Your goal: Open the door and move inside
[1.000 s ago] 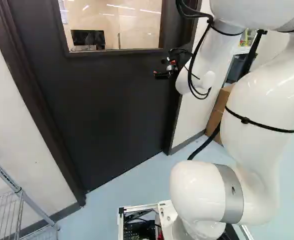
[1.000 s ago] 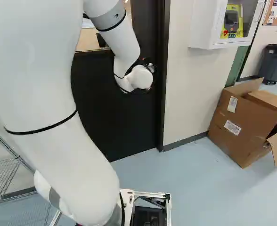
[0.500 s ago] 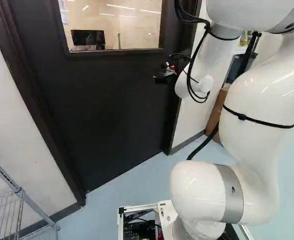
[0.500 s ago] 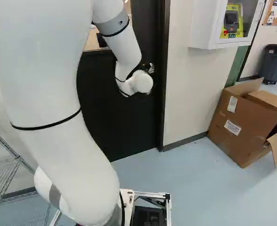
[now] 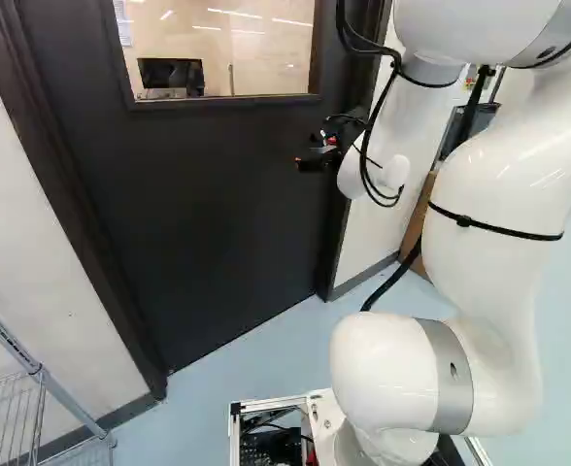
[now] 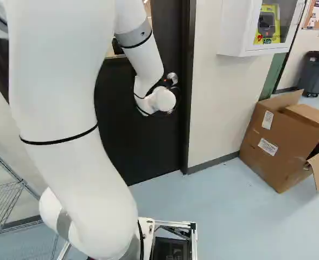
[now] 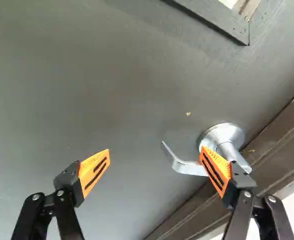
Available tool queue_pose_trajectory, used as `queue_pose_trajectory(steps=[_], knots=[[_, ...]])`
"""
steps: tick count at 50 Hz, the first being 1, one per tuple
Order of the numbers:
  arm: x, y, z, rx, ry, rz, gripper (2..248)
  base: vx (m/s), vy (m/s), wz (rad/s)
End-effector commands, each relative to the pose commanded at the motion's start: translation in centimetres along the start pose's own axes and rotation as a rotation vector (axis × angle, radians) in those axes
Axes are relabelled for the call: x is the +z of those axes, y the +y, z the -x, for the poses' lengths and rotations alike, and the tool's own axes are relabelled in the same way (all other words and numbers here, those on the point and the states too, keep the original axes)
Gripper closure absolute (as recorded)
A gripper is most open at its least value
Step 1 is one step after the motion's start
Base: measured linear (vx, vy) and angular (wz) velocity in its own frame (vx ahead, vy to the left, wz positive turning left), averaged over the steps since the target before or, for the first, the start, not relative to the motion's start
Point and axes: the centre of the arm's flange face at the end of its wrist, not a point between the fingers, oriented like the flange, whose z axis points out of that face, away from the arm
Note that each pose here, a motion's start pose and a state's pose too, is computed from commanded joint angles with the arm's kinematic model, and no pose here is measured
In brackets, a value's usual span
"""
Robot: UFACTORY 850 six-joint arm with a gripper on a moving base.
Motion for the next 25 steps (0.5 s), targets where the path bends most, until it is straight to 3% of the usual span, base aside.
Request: queue_pose_trajectory(steps=[25], knots=[[0.3,-1.1,2.6,0.033,-0.044,-0.022,3,0.000,0.000,0.000]])
